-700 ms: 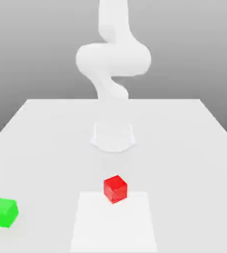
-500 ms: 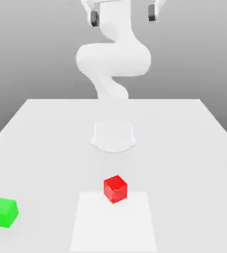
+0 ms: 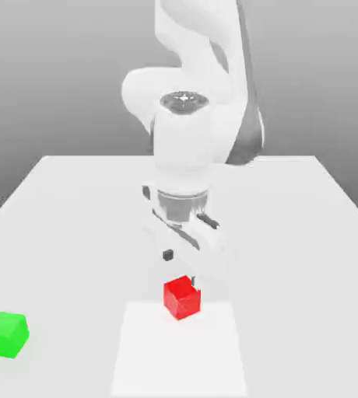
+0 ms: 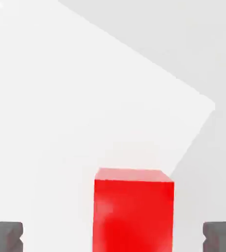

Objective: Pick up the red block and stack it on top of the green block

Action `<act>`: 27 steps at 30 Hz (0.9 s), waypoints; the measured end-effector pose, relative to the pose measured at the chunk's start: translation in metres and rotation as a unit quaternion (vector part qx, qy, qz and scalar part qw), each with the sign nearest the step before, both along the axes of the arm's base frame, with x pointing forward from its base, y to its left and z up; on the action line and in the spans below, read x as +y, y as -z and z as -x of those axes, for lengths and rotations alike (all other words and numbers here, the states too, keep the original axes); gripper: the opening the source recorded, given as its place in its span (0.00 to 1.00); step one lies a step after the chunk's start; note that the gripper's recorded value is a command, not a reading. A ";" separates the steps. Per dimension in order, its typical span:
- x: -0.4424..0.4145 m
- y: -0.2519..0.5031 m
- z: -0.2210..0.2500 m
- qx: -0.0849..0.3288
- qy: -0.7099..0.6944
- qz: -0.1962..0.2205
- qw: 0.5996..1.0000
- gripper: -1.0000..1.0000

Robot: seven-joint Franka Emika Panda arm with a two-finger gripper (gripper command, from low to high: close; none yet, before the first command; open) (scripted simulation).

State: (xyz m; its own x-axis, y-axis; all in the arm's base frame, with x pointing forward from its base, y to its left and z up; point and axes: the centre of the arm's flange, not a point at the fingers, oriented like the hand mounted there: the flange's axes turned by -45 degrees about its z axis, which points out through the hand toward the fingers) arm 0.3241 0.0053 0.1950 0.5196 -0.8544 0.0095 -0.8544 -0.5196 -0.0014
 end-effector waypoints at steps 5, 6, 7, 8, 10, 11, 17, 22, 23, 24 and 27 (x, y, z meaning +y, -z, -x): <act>-0.001 0.024 0.000 0.001 0.005 0.000 1.000 0.50; -0.001 0.029 0.000 0.001 0.004 0.000 1.000 0.50; 0.000 0.034 0.001 0.001 0.003 -0.001 1.000 0.50; 0.000 0.040 0.002 0.001 0.002 -0.002 1.000 0.50; 0.000 0.050 0.005 0.002 0.001 -0.003 1.000 0.00; 0.000 0.050 0.005 0.002 0.001 -0.003 1.000 0.00; 0.000 0.051 0.005 0.001 0.001 -0.003 1.000 0.00; 0.001 0.029 0.000 0.000 0.002 0.000 1.000 0.00; 0.002 0.024 0.000 0.000 0.001 0.000 1.000 0.00; 0.001 0.019 -0.001 0.000 0.001 0.000 1.000 0.00; 0.001 0.005 0.000 0.000 0.000 0.000 1.000 0.00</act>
